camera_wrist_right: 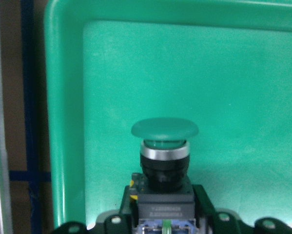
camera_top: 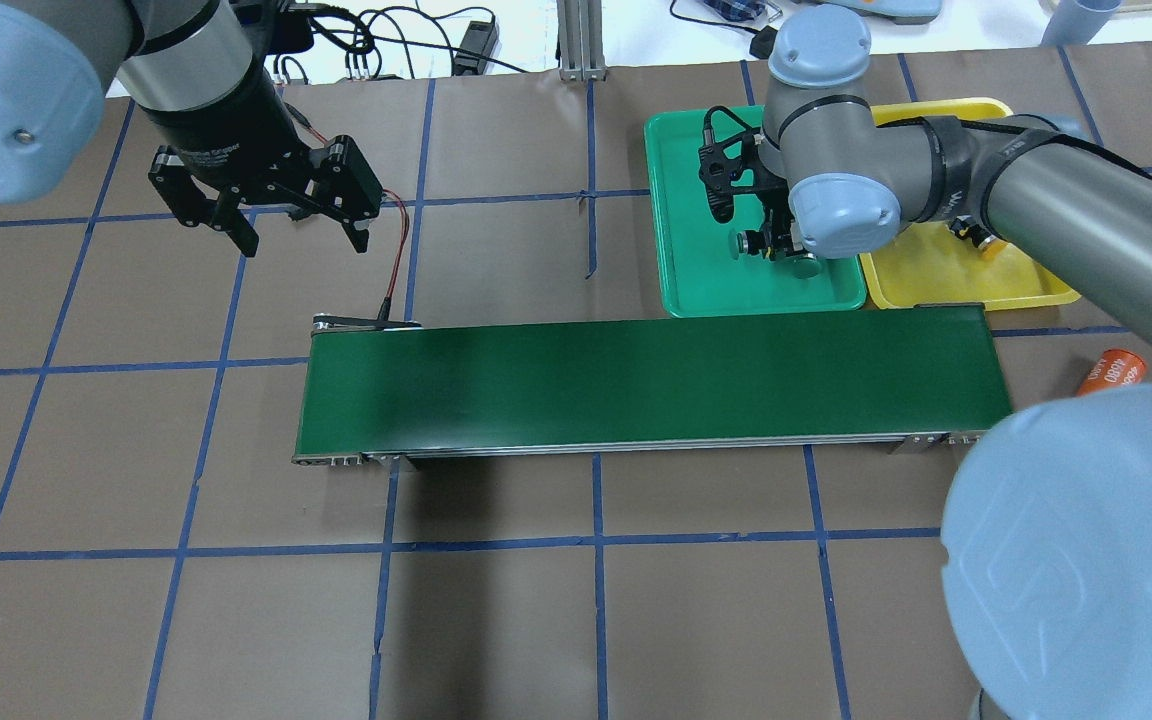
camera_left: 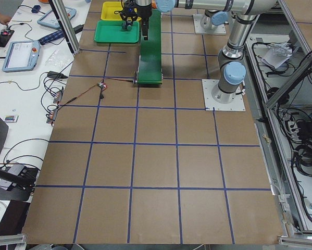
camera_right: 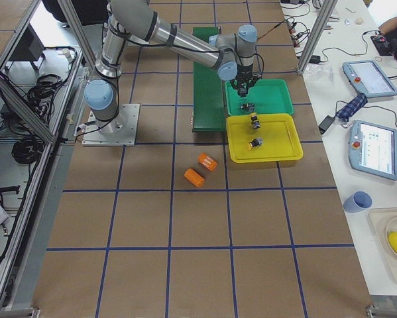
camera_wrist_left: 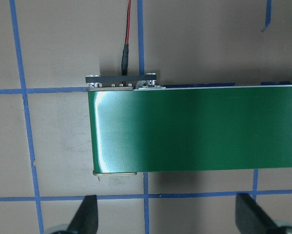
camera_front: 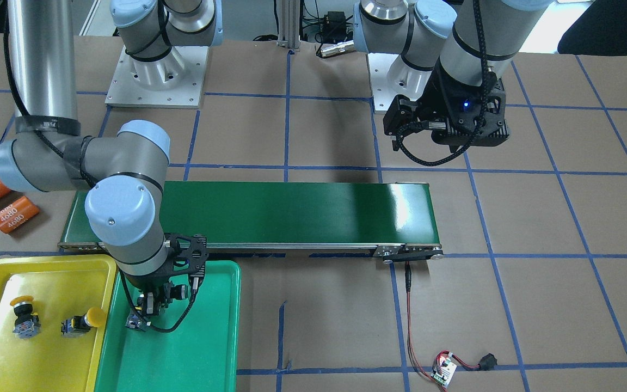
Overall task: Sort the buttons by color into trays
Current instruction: 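Lower the green-capped switch into the green tray and open the right gripper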
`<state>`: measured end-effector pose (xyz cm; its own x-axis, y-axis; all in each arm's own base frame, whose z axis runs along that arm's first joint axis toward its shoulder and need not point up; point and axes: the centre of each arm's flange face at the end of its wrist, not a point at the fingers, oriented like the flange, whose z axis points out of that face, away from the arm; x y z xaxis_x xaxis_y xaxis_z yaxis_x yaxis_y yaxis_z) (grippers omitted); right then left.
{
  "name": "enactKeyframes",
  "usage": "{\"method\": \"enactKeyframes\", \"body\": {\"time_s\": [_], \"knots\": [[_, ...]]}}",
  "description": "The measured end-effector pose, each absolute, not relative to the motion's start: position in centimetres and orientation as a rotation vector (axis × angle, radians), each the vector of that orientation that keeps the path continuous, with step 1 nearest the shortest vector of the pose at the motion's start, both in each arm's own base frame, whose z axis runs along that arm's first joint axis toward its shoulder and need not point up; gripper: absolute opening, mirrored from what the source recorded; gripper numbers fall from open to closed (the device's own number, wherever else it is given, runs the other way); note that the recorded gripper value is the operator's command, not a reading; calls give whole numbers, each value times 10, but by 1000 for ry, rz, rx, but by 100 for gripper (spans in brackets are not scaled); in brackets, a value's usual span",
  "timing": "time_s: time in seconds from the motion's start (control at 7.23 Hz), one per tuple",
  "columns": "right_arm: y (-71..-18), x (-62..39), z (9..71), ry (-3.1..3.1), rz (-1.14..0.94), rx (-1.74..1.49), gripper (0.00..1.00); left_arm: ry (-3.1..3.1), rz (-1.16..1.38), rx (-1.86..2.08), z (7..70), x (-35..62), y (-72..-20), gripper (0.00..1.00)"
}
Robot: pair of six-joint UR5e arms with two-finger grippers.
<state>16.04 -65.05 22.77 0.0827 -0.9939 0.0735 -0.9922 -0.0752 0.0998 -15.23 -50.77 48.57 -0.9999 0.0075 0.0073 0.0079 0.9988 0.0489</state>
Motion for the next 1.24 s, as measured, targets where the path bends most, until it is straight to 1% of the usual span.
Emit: {"method": "enactKeyframes", "body": {"time_s": [0.14, 0.41, 0.69, 0.97, 1.11, 1.24], "knots": [[-654, 160, 221, -2072, -35, 2207, 100, -3134, -78, -10, 485, -152, -508, 100], [-651, 161, 246, -2181, 22, 2099, 100, -3133, -78, -7, 485, -152, -510, 100], [-625, 165, 325, -2408, 102, 1859, 100, -3132, -80, -6, 485, -151, -511, 100], [-574, 163, 413, -2610, 126, 1582, 100, -3132, -81, -5, 484, -151, -512, 100], [-544, 161, 447, -2718, 120, 1407, 100, -3133, -82, -4, 484, -151, -511, 100], [-517, 160, 477, -2863, 143, 1109, 100, -3133, -82, -4, 484, -151, -510, 100]]}}
